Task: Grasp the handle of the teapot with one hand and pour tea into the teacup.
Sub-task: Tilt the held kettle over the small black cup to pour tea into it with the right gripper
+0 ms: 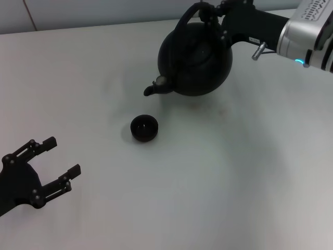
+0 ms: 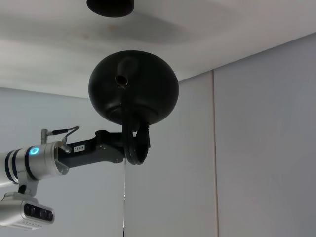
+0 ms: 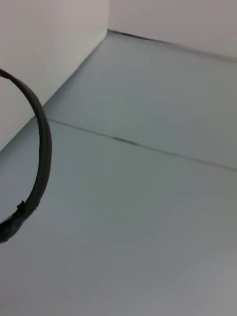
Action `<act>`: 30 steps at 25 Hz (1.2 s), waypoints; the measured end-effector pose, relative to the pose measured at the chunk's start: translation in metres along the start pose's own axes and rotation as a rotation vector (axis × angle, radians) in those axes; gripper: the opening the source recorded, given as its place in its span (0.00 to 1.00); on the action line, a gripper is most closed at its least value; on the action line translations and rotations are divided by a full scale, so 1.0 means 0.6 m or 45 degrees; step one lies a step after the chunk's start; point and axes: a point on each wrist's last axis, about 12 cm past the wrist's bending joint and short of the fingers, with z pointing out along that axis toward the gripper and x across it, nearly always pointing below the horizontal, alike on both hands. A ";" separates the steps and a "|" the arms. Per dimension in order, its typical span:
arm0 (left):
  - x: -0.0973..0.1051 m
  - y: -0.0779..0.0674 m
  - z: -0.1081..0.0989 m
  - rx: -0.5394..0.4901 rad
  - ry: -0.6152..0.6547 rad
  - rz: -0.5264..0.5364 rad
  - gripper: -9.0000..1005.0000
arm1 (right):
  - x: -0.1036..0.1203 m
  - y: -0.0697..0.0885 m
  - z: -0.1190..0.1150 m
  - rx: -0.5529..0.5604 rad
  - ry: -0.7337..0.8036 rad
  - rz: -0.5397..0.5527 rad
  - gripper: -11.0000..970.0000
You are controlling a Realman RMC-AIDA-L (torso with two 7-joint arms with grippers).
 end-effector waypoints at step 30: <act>0.000 0.000 0.002 0.001 -0.001 -0.002 0.80 | -0.035 0.016 0.026 -0.118 -0.050 -0.494 0.11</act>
